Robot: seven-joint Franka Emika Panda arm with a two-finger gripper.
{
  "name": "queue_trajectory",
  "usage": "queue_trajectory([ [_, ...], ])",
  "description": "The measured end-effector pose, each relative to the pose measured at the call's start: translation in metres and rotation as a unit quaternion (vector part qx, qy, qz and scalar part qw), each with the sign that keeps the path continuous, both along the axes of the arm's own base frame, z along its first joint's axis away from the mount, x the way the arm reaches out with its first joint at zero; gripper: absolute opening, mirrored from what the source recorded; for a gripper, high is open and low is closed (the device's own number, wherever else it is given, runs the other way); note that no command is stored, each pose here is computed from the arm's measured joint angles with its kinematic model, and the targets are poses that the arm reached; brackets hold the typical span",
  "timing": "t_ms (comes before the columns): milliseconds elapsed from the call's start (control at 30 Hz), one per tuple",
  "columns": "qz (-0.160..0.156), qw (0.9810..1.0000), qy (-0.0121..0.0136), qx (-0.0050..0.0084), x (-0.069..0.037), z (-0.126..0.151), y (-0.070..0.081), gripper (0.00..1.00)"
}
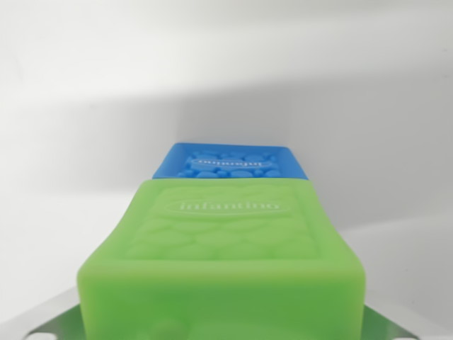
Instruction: Stack cube
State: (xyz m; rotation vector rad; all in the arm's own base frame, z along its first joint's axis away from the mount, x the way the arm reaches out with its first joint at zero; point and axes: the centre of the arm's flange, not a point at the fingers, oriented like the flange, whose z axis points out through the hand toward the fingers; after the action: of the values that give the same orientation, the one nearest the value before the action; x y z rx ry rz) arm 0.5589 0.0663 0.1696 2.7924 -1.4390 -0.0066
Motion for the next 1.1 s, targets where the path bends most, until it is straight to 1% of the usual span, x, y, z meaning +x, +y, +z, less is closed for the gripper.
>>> queue_trajectory([
  [867, 0.0, 1.0, 0.0001, 0.0, 0.0, 0.0, 0.0, 1.0],
  [1100, 0.0, 1.0, -0.0012, -0.0001, 0.0007, 0.0072, 0.0, 1.0],
])
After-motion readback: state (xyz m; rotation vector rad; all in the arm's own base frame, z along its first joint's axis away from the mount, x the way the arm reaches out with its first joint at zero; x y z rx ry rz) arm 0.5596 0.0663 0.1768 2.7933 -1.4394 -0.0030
